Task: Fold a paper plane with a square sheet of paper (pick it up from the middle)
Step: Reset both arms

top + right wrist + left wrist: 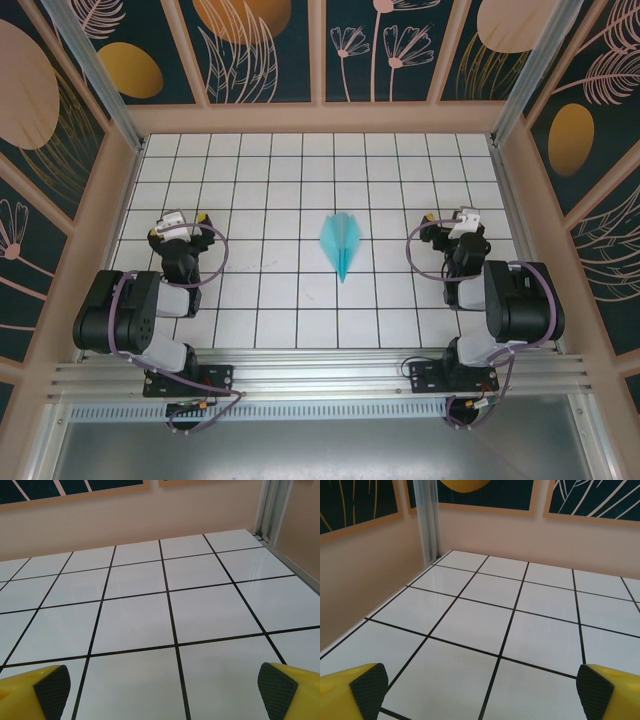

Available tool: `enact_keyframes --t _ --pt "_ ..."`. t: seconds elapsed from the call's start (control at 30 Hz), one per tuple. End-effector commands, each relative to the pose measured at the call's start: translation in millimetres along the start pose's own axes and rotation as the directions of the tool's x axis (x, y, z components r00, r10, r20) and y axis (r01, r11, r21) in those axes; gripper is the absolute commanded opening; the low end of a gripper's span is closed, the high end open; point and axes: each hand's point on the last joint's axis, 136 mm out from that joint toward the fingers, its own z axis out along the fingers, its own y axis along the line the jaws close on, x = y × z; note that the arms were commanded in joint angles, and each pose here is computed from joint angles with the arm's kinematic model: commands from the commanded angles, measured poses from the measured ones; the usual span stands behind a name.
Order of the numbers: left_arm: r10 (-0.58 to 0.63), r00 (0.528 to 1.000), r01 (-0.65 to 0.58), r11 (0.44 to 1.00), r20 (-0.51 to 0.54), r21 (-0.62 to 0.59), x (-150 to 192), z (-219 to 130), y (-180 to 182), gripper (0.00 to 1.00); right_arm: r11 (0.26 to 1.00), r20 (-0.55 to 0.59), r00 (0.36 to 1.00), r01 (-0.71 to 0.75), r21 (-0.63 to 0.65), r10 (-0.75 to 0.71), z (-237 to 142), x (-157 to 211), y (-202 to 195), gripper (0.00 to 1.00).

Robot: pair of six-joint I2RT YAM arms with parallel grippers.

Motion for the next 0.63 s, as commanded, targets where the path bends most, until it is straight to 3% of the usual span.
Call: enact_keyframes --t 0.0,0.6 --pt "-0.009 0.998 0.007 0.999 0.057 0.034 -14.2 -2.1 -4.5 0.99 0.999 0.049 0.999 -0.009 -0.031 0.011 -0.9 -11.7 6.1 0.99" --pt "-0.006 0.998 0.004 0.999 0.058 0.042 -14.2 -2.0 -6.0 0.98 0.999 0.050 0.999 -0.009 -0.032 0.011 -1.0 -11.9 6.4 0.99"
